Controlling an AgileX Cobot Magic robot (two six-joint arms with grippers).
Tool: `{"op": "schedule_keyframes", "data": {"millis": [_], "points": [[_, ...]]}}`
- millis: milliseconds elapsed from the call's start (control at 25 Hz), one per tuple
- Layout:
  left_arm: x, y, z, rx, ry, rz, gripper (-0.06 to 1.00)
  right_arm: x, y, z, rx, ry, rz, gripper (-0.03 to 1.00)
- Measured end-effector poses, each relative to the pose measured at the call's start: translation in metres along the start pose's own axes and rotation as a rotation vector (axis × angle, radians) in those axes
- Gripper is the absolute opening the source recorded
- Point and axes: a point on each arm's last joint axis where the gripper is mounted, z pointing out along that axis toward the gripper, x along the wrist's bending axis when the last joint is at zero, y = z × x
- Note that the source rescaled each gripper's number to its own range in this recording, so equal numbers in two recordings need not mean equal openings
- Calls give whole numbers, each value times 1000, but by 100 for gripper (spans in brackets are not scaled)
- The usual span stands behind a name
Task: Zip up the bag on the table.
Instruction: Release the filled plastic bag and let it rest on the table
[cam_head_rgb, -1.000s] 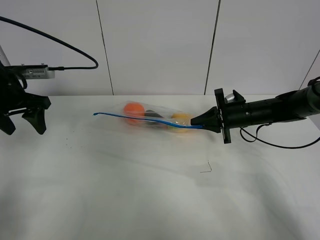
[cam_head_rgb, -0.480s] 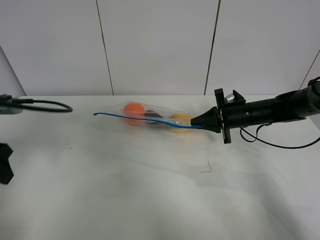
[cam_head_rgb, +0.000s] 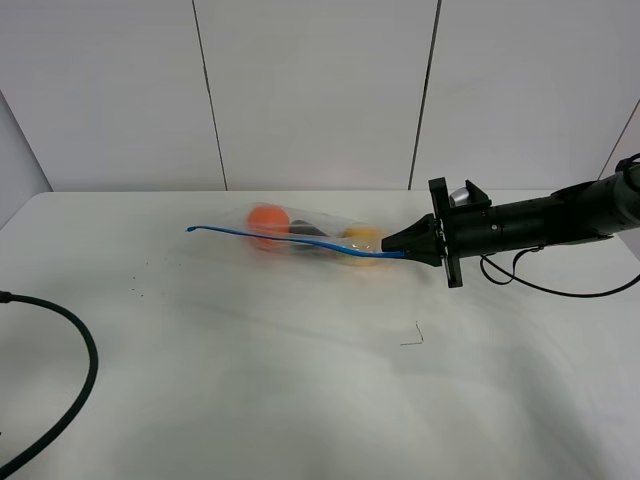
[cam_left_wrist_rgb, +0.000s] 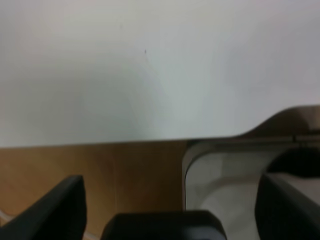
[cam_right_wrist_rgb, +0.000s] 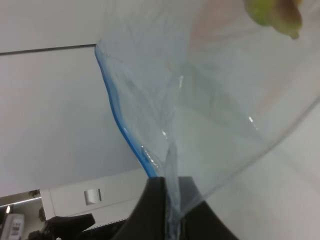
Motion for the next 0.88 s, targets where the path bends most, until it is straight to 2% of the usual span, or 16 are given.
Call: {"op": "schedule_keyframes", "data": {"millis": [160, 480, 880], "points": [[0, -7, -12, -94, 0, -4, 99, 0, 0, 0, 0, 0, 0, 0], [0, -15, -23, -185, 5, -6, 99, 0, 0, 0, 1, -1, 0, 0], [-1, -49, -54, -480, 19, -14, 99, 0, 0, 0, 0, -1, 8, 0]]}}
